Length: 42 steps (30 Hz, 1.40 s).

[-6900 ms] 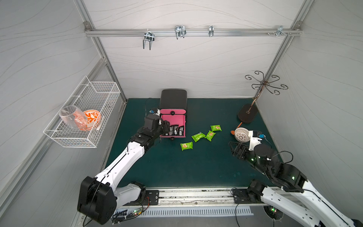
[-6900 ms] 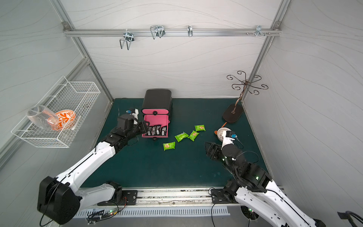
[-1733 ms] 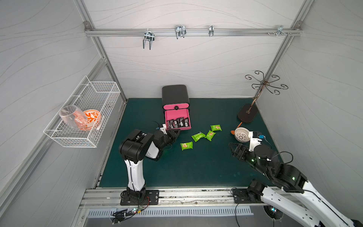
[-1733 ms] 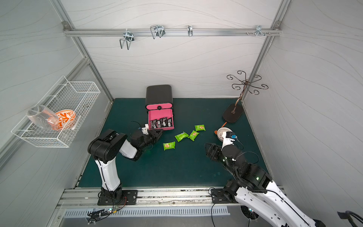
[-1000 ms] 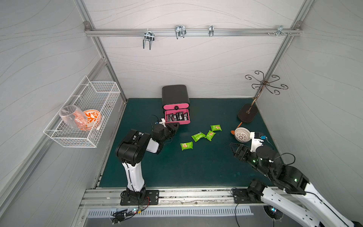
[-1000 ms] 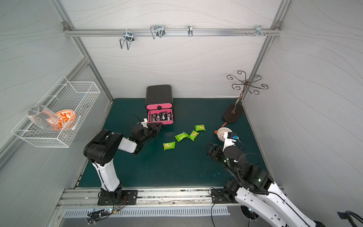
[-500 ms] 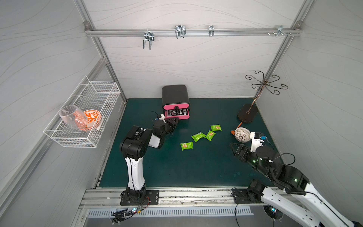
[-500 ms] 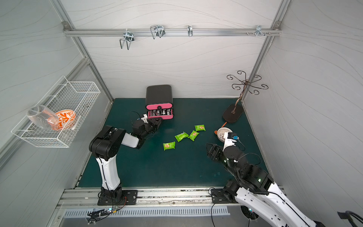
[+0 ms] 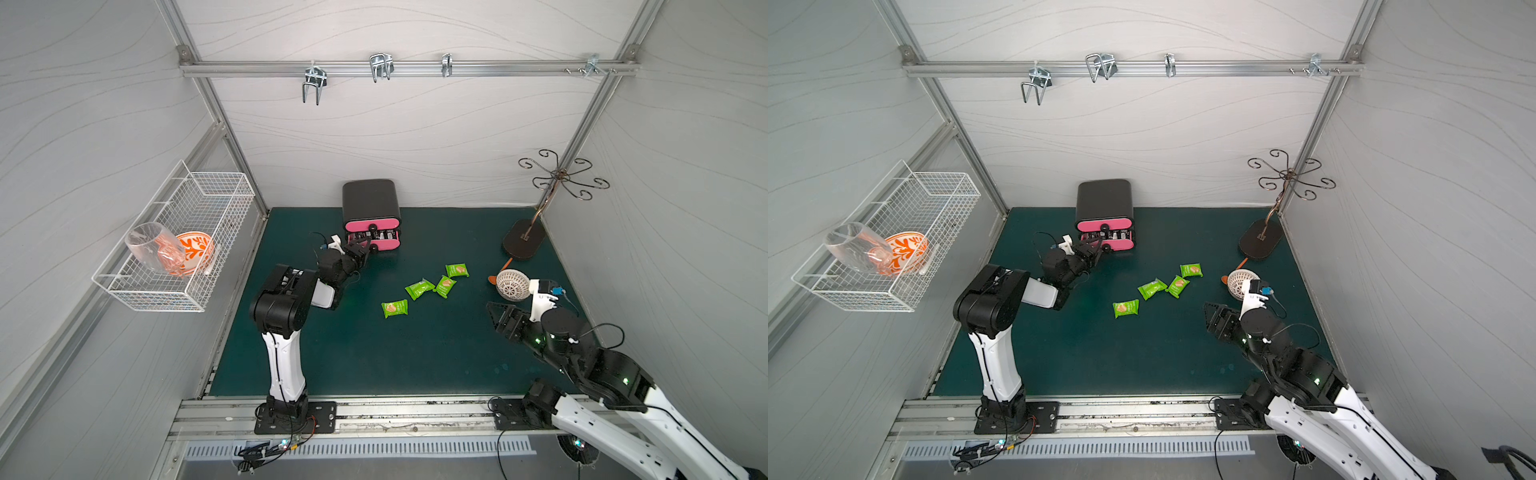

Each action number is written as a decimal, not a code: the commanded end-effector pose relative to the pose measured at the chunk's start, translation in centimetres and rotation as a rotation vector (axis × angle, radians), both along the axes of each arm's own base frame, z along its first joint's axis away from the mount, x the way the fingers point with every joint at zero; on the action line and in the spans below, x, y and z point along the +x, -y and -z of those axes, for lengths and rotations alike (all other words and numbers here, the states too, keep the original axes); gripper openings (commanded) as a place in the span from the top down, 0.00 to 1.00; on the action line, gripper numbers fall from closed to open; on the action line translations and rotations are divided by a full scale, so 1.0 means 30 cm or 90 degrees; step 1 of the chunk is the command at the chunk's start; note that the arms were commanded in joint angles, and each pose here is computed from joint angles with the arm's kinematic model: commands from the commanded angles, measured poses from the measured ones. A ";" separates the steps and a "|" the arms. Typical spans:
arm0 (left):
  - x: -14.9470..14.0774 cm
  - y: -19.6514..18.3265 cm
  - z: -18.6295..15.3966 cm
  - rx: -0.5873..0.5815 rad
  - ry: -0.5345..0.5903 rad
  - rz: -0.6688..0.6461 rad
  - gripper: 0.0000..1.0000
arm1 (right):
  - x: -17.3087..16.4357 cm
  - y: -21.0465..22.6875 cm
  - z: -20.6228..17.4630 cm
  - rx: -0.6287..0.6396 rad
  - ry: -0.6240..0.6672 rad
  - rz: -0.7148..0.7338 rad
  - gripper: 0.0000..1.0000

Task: Place the cookies into the drawer by color
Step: Close the drawer in the storage box.

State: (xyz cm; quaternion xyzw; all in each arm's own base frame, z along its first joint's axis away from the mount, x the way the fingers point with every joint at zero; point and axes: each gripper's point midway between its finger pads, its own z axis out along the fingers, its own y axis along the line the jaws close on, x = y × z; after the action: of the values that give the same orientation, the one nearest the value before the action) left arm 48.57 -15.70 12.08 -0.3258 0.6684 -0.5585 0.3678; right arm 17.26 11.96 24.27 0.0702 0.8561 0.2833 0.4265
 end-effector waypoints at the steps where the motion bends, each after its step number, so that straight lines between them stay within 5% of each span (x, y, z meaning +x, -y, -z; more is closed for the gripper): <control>1: -0.016 -0.026 -0.131 -0.013 0.077 -0.009 0.47 | 0.005 0.015 -0.013 -0.003 0.006 0.013 0.22; 4: -0.053 -0.066 -0.124 -0.017 0.067 -0.023 0.61 | 0.006 0.014 -0.010 -0.005 0.005 0.013 0.22; 7: -0.079 -0.089 -0.087 -0.026 0.032 -0.024 1.00 | 0.007 0.008 -0.007 -0.003 0.005 0.010 0.22; 31: 0.121 -0.058 -0.066 -0.141 0.035 -0.044 1.00 | 0.003 0.005 -0.017 0.000 0.008 0.003 0.22; 37: 0.120 -0.067 -0.025 -0.151 0.016 -0.056 1.00 | 0.000 0.006 -0.023 -0.001 0.009 0.000 0.22; 42: 0.060 -0.073 -0.110 -0.139 0.044 -0.045 0.99 | 0.011 -0.045 -0.039 0.013 0.014 -0.030 0.22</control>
State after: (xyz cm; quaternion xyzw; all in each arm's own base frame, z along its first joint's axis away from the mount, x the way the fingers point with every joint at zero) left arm 51.19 -13.59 11.55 -0.4018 0.5964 -0.6055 0.3409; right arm 17.28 12.41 24.22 0.0609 0.8579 0.2857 0.4226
